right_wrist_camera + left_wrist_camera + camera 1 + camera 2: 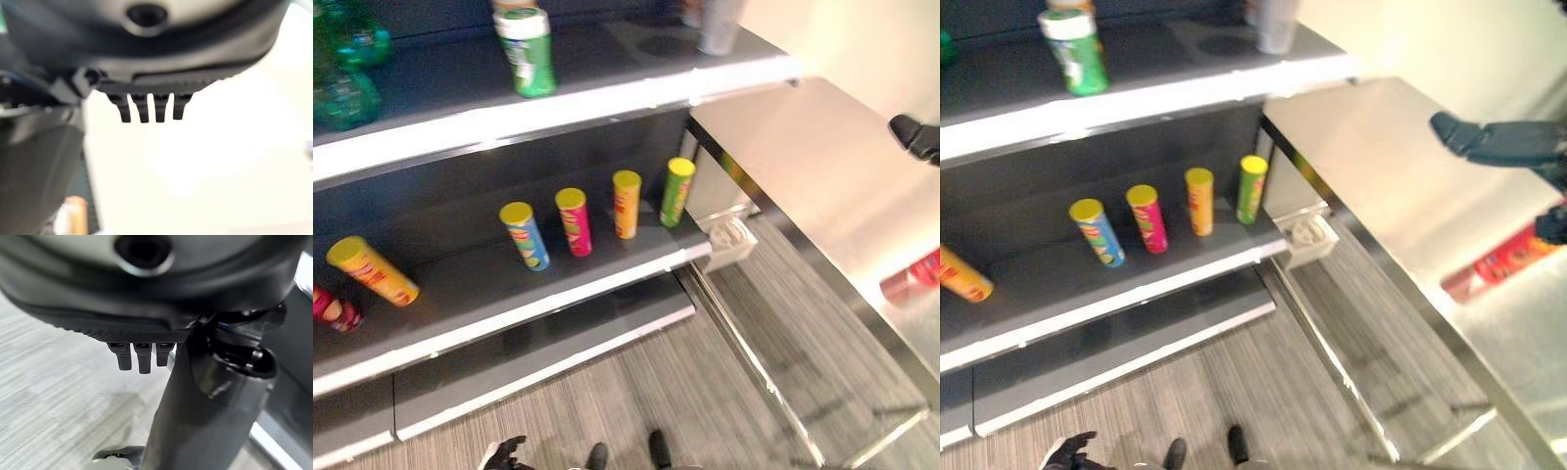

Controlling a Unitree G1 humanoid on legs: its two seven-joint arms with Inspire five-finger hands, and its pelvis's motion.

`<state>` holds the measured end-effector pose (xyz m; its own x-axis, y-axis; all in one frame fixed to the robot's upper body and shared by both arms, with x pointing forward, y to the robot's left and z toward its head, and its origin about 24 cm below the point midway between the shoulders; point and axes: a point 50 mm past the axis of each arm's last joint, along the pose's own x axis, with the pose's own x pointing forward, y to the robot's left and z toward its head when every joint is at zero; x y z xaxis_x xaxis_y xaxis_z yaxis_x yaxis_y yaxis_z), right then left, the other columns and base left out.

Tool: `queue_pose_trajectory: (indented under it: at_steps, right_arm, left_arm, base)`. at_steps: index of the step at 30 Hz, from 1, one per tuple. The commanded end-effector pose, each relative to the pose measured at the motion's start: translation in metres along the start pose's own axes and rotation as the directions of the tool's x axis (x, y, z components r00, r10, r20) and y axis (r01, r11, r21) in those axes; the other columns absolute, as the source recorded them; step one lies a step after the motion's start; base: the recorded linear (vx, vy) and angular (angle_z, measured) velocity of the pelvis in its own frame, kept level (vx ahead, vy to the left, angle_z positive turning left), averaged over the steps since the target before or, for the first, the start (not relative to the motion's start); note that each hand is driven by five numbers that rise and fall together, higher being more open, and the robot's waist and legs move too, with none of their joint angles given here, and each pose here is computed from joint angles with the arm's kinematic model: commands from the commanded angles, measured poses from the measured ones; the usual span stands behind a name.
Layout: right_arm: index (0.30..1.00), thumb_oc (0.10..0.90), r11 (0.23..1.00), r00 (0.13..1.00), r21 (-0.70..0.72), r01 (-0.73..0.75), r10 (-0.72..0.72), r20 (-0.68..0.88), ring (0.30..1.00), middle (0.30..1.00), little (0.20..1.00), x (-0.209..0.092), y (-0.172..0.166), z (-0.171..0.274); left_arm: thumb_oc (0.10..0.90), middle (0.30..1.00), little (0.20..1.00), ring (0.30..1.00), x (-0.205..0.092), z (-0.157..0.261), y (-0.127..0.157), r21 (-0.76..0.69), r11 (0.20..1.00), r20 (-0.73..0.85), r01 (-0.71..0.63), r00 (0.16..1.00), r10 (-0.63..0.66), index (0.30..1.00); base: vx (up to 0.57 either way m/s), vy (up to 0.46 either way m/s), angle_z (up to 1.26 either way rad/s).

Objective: Put the goods on the table back onto the shelves and tidy them up.

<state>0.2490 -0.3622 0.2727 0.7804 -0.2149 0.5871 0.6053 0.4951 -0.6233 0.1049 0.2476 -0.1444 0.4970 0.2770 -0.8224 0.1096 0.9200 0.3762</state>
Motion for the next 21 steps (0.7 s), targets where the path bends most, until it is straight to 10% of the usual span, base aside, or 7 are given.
queue_pose_trajectory:
  at_steps: [1,9,21]
  right_arm:
    - [0.900,0.800,0.968,0.952,0.022,0.249,-0.249,0.177,0.900,0.900,0.900,0.036,-0.068,0.048]
    - [0.900,0.800,0.973,0.967,0.051,0.225,-0.229,0.112,0.900,0.900,0.900,0.054,-0.050,0.040]
    - [0.900,0.800,0.923,0.949,0.267,0.276,-0.307,0.079,0.900,0.900,0.900,0.037,-0.083,0.034]
  left_arm:
    - [0.800,0.900,0.900,0.900,0.001,-0.004,0.046,0.018,0.992,0.001,-0.123,0.992,0.123,0.900]
    - [0.800,0.900,0.900,0.900,0.000,-0.011,0.064,-0.020,0.981,-0.043,-0.194,0.980,0.193,0.900]
    - [0.800,0.900,0.900,0.900,0.003,-0.002,0.041,-0.082,0.988,-0.024,-0.128,0.992,0.127,0.900]
  base:
    - [-0.04,0.112,-1.16]
    - [0.04,-0.111,-1.18]
    - [0.05,-0.376,0.40]
